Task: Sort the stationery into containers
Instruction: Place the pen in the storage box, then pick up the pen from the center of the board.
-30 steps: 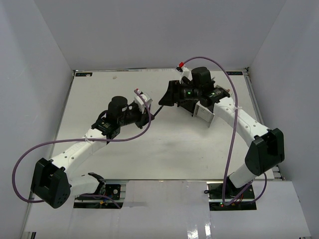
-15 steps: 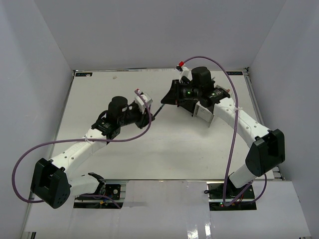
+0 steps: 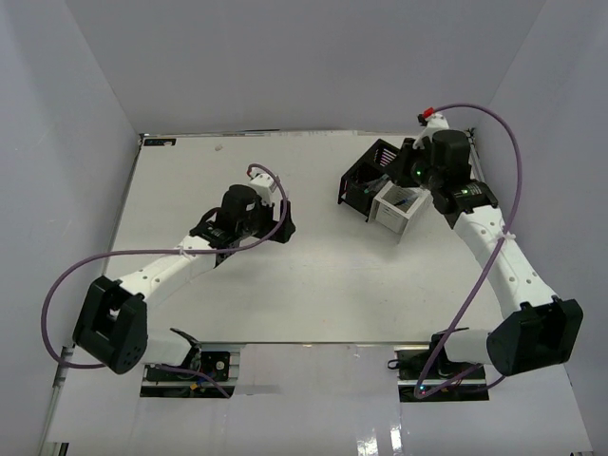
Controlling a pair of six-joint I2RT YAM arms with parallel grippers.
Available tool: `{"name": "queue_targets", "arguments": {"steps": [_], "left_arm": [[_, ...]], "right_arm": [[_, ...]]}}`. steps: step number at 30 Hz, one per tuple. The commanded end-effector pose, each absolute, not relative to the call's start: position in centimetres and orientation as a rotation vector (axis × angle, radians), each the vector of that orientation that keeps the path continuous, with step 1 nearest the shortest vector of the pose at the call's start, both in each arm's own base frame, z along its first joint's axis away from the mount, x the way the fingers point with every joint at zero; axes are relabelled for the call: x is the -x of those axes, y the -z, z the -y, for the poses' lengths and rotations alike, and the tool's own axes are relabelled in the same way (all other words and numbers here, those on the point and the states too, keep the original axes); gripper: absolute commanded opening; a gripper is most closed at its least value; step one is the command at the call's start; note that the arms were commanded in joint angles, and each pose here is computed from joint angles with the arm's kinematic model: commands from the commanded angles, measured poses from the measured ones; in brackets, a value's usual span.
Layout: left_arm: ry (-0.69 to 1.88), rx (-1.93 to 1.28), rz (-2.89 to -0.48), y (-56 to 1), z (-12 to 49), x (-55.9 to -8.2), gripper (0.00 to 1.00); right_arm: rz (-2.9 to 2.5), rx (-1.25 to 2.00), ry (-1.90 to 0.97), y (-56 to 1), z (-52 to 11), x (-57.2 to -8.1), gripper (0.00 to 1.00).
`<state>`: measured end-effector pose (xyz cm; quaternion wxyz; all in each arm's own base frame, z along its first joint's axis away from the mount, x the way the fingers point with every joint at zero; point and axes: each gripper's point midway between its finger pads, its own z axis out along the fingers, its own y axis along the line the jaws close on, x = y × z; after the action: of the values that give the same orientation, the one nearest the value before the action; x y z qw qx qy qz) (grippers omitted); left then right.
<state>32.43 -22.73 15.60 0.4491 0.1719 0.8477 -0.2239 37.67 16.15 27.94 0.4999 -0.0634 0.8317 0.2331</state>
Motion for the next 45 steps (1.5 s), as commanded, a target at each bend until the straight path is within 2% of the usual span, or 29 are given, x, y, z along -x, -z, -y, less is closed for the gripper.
{"name": "queue_targets", "arguments": {"steps": [1,9,12,13,15,20,21,24,25,28,30,35,45], "left_arm": [[0.514,-0.236,-2.201,-14.5,21.8,-33.0,0.98],[0.42,-0.11,-2.339,-11.4,21.1,-34.2,0.98],[0.4,-0.091,-2.376,-10.2,21.3,-34.7,0.98],[0.392,-0.084,-2.371,-10.5,21.4,-35.2,0.97],[0.361,-0.072,-2.393,-9.6,21.4,-35.7,0.96],[0.274,-0.044,-2.41,-8.6,21.3,-37.6,0.92],[0.254,-0.042,-2.419,-8.0,21.2,-37.8,0.91],[0.195,-0.043,-2.419,-7.2,21.0,-38.9,0.87],[0.18,-0.049,-2.42,-6.9,20.9,-39.2,0.84],[0.148,-0.075,-2.424,-6.2,21.1,-40.2,0.77],[0.149,-0.087,-2.415,-6.3,21.5,-40.9,0.7],[0.148,-0.127,-2.429,-5.3,22.3,-41.7,0.59],[0.103,-0.216,-2.465,-2.9,23.7,-42.2,0.34]], "right_arm": [[-1.989,0.045,-0.302,-27.6,-10.5,-38.8,0.08],[-2.076,-0.047,-0.204,-23.6,-7.3,-40.1,0.09],[-2.124,-0.066,-0.19,-21.6,-7.1,-40.3,0.15],[-2.134,-0.071,-0.18,-21.1,-6.9,-40.3,0.21],[-2.156,-0.074,-0.18,-20.2,-6.9,-40.3,0.27],[-2.155,-0.071,-0.183,-20.2,-6.9,-40.3,0.55],[-2.143,-0.068,-0.188,-20.8,-7.0,-40.2,0.63],[-2.109,-0.063,-0.187,-22.4,-6.8,-39.9,0.77],[-2.092,-0.064,-0.184,-23.2,-6.7,-39.9,0.85],[-2.048,-0.067,-0.198,-25.1,-6.7,-39.3,0.96],[-2.019,-0.068,-0.209,-26.1,-6.7,-38.8,0.98],[-1.983,-0.071,-0.204,-27.2,-6.4,-37.8,0.94],[-1.979,-0.045,-0.245,-27.4,-7.0,-37.3,0.93]]}}
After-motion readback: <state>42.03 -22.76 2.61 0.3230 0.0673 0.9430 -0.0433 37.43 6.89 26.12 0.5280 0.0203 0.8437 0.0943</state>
